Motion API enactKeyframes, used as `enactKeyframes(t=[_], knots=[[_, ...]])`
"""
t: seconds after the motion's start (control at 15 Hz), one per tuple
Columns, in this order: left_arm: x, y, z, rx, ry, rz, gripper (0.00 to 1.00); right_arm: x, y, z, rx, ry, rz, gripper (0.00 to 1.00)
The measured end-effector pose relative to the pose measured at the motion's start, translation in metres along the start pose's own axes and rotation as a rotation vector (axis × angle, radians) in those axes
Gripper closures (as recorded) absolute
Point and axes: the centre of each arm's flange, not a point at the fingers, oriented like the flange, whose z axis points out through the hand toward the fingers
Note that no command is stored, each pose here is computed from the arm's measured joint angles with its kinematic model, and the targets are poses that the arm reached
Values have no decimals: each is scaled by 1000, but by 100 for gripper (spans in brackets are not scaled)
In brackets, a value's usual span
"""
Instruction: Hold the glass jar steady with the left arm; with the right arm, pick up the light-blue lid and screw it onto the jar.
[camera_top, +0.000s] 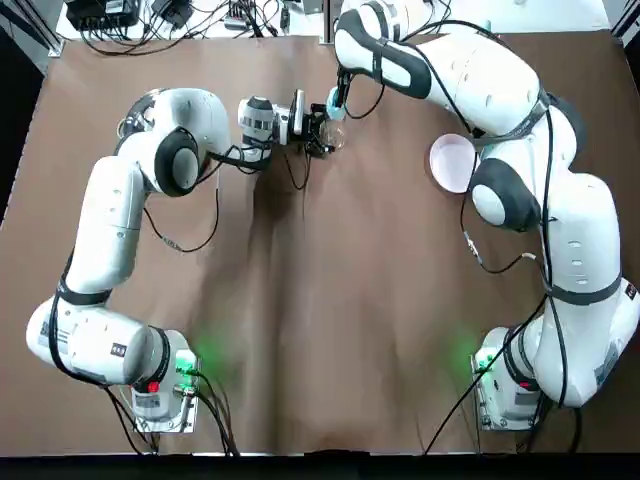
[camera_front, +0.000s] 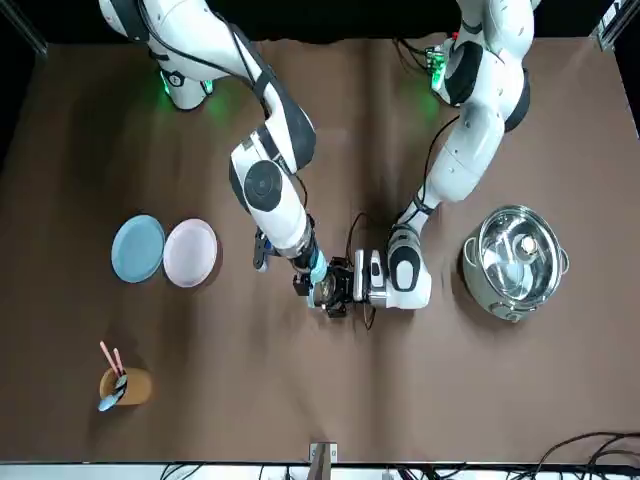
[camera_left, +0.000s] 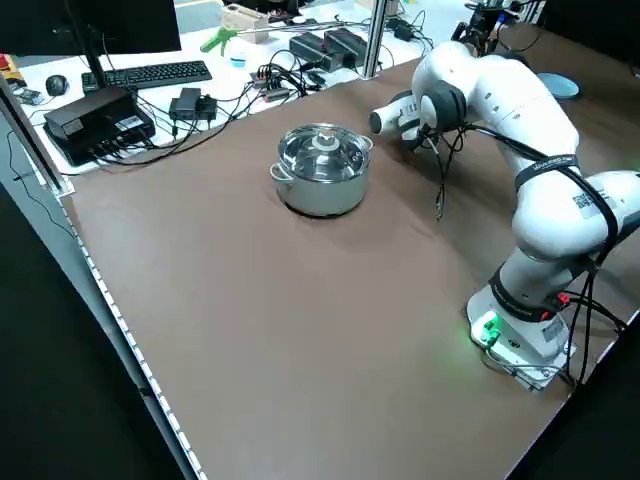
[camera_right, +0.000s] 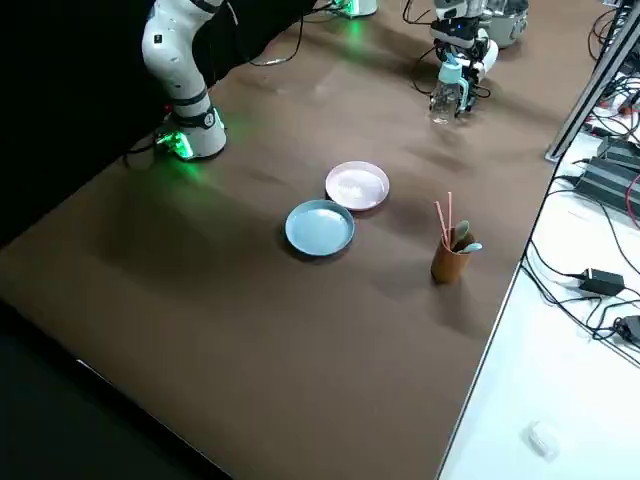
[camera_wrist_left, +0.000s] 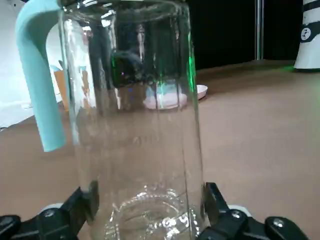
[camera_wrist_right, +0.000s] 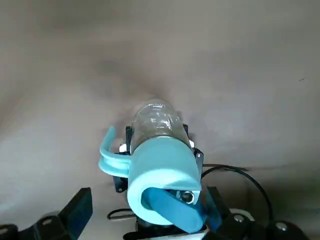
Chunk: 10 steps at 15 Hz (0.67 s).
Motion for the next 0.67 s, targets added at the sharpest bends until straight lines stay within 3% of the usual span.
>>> enactKeyframes(t=[0.67], knots=[[0, 1, 1, -4, 1, 7, 5, -7, 4, -4, -14, -29, 2, 0]])
